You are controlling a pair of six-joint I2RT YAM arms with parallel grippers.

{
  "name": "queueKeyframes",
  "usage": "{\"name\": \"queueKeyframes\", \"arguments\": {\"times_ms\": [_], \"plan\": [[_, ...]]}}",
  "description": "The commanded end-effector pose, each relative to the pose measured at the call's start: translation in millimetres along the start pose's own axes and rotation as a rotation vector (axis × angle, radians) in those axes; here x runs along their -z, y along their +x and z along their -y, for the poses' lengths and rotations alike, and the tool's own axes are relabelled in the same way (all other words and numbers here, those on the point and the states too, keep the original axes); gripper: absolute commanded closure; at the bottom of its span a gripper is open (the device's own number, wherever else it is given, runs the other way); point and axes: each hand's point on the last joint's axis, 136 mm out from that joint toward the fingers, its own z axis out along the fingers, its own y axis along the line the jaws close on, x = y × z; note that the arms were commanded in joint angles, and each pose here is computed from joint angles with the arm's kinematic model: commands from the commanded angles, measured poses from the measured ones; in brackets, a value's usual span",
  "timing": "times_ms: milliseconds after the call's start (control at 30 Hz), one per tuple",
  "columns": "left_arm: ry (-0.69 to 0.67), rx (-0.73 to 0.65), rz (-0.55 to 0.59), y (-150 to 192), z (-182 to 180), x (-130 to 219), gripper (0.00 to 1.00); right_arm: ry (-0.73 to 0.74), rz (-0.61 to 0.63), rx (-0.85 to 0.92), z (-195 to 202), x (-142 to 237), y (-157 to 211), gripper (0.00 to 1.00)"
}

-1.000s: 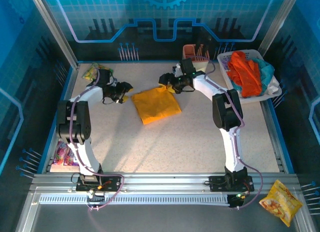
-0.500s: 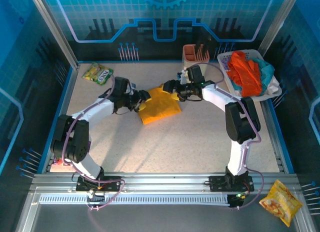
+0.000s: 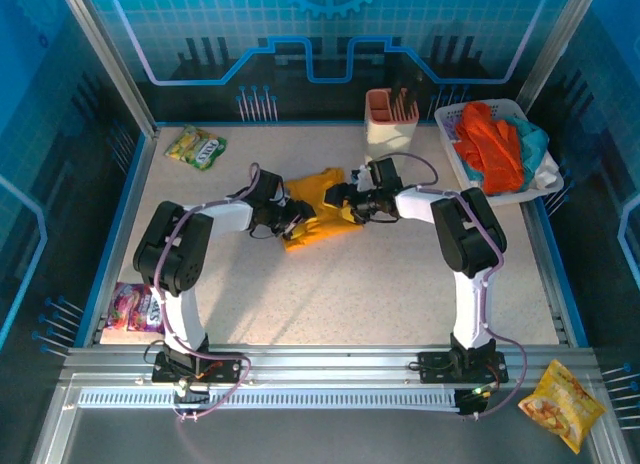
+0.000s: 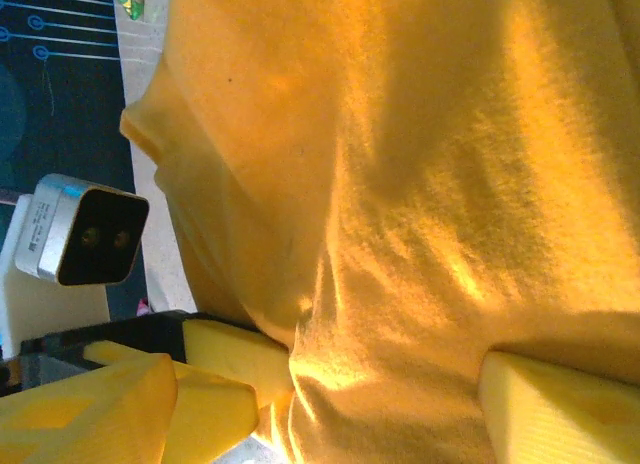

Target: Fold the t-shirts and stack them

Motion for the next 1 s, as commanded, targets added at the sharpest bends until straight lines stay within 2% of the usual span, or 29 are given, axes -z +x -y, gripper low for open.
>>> {"name": "queueKeyframes", "arguments": {"times_ms": [0,100,300,567,733,967], "plan": [[-0.046,-0.04,-0.008,-6,-21,-3,0.48,0.075,-0.031,-0.077,34,-2,24,0.21],[-0.059,-0.058,-0.045,4,-29,-2,0.49,0.093,-0.032,-0.097,42,5,38,0.21],[-0.045,-0.007,-0.089,38,-49,6,0.51,0.144,-0.049,-0.087,50,23,65,0.22],[0.0,0.017,-0.108,85,-36,19,0.51,0.165,-0.089,-0.068,46,49,105,0.22],[0.014,-0.042,-0.074,74,-3,45,0.48,0.151,-0.048,-0.024,19,67,95,0.21],[0.061,-0.095,-0.007,23,38,63,0.47,0.095,0.036,0.079,-39,77,47,0.21]]}}
